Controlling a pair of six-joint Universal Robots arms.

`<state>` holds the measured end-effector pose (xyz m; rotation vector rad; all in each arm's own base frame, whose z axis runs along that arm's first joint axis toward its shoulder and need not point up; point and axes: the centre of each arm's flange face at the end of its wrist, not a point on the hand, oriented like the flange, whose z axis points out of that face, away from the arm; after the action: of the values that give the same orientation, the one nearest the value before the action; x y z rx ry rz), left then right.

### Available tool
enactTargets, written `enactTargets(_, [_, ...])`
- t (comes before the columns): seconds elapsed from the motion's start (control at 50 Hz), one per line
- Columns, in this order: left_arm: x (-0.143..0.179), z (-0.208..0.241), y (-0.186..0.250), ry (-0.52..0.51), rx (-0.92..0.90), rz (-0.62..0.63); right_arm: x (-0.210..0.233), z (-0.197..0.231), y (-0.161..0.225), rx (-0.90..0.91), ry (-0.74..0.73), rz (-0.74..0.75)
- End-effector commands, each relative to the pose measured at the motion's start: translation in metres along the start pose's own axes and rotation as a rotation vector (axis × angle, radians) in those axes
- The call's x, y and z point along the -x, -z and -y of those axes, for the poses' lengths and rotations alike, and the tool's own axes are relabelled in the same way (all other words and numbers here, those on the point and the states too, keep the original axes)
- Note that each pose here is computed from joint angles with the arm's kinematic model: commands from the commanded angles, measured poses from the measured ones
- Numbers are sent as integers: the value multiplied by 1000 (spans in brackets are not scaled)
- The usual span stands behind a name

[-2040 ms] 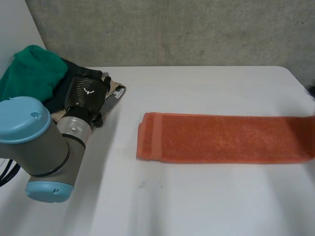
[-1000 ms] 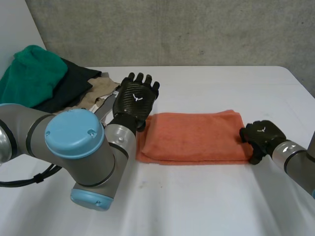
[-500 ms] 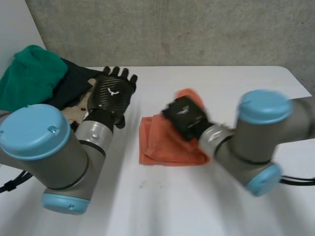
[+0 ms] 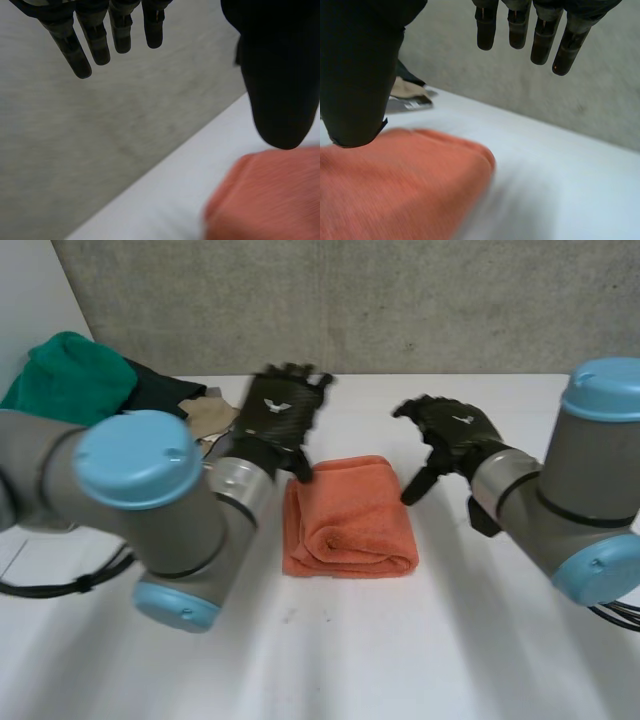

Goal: Fold the laundry.

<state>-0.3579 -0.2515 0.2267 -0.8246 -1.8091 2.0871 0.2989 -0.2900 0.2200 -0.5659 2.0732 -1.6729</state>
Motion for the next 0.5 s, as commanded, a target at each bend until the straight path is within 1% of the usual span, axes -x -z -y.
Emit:
enactTargets(0.02, [-53, -36, -18, 100, 110, -189, -33, -29, -10, 127, -51, -70])
enactTargets(0.04, [-54, -48, -19, 92, 159, -177, -33, -31, -10, 132, -46, -66])
enactTargets(0.1, [-52, -61, -19, 72, 227, -133, -33, -38, -15, 148, -16, -63])
enactTargets(0.12, [-49, -68, -17, 49, 264, -99, -33, -41, -17, 153, -8, -61])
enactTargets(0.18, [-43, -75, -16, 5, 294, -53, -33, -44, -24, 154, 21, -61])
enactTargets(0.22, [-38, -80, -14, -50, 320, -26, -29, -47, -27, 158, 33, -48])
enactTargets(0.3, [-31, -88, -6, -142, 365, -13, -7, -54, -31, 166, 51, 5])
enactTargets(0.34, [-32, -90, -1, -193, 377, -27, 1, -58, -35, 172, 58, 26])
enactTargets(0.5, [-33, -92, 7, -305, 397, -55, 15, -84, -45, 249, 77, 61])
